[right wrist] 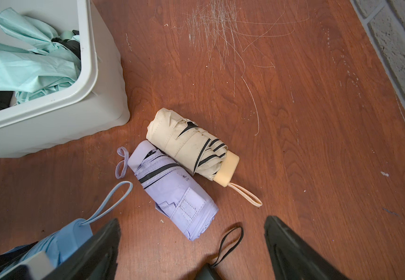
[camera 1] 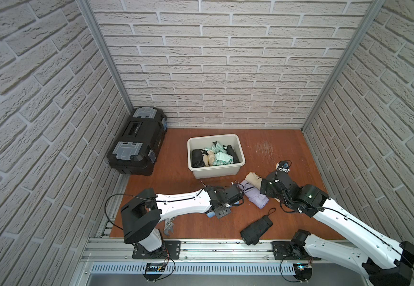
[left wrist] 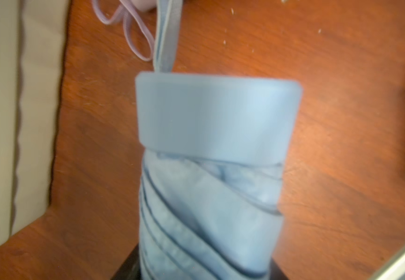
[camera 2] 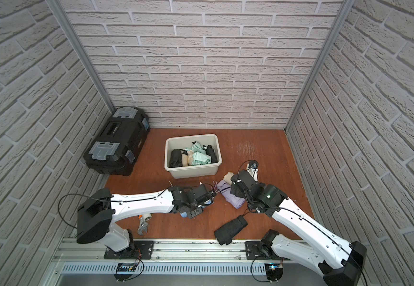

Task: Put the umbrella into the storage box
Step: Pick up the umbrella from the center of the board, then place the umbrella in the storage box.

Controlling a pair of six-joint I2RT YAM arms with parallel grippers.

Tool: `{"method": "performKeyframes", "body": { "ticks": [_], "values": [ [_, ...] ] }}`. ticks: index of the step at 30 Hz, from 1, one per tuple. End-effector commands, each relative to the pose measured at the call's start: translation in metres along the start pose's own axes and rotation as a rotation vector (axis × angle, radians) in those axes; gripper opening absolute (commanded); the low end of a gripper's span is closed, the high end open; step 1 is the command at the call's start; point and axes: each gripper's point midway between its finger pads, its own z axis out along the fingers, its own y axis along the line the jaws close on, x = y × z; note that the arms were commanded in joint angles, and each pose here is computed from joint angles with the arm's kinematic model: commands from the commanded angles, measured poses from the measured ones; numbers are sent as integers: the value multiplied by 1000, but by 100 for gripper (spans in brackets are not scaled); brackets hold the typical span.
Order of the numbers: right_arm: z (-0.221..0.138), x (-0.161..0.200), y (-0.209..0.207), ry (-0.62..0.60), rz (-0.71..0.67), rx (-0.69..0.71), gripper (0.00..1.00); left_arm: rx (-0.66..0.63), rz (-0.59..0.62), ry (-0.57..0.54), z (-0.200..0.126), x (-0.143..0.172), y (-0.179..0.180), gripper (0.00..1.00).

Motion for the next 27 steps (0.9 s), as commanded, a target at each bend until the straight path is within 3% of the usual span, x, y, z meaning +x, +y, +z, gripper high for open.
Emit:
{"method": "performKeyframes", "body": {
  "ticks": [1,11,18,27],
  "values": [
    [-5,-10,1,-29,21,-12,95,-60,-87,-100,-22,-14,19,48],
    [0,-4,8,11,11,-19,95,-108,-347,-367,-91,-52,82,47],
    [4,1,10,25,26,-27,95,-68,-569,-547,-133,-86,139,47],
    [4,1,12,27,23,-34,95,-10,-875,-634,-151,-105,200,46]
  ]
}}
